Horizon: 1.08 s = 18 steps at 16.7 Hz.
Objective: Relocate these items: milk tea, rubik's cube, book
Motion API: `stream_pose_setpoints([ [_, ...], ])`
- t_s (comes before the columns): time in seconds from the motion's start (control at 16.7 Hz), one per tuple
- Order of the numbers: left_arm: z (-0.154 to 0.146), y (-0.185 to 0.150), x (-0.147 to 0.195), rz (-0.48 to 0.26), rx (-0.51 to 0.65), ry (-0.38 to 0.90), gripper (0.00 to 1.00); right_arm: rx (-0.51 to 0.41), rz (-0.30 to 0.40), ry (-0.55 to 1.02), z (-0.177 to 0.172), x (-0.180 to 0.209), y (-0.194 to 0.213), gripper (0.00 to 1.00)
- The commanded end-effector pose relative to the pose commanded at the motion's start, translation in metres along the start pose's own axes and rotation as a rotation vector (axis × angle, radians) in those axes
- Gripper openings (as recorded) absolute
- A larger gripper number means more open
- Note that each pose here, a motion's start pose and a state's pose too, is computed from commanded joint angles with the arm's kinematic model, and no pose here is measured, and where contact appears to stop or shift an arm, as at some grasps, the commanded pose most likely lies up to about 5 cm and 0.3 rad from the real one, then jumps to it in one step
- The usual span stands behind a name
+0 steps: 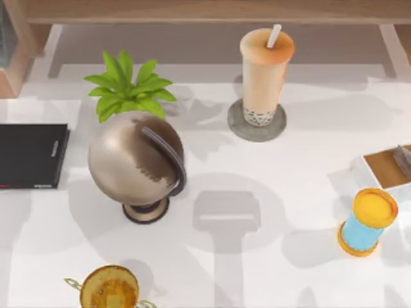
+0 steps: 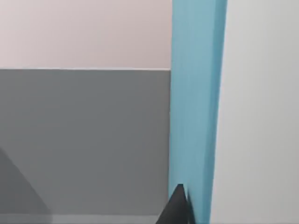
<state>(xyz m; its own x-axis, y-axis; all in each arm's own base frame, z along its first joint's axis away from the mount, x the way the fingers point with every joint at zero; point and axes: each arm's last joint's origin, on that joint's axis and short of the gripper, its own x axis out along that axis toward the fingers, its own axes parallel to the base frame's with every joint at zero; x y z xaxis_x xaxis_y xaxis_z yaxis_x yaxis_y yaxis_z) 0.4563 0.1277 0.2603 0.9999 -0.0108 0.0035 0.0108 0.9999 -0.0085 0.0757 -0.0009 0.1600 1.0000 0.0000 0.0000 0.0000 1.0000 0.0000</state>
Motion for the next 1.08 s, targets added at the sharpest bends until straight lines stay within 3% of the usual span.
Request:
stream_pose_setpoints([
  [0.3,0.029,-0.005,-0.023,0.057,0.170,-0.069,0.00,0.000,0.000,0.000,0.000,0.000,0.000,1.00],
  [0.66,0.068,-0.009,-0.086,0.260,0.683,-0.136,0.00,0.000,0.000,0.000,0.000,0.000,0.000,1.00],
  [0.9,0.056,-0.016,-0.127,0.345,1.024,-0.065,0.00,0.000,0.000,0.000,0.000,0.000,0.000,1.00],
  [1.08,0.021,-0.024,-0.148,0.313,1.238,0.038,0.00,0.000,0.000,0.000,0.000,0.000,0.000,1.00],
])
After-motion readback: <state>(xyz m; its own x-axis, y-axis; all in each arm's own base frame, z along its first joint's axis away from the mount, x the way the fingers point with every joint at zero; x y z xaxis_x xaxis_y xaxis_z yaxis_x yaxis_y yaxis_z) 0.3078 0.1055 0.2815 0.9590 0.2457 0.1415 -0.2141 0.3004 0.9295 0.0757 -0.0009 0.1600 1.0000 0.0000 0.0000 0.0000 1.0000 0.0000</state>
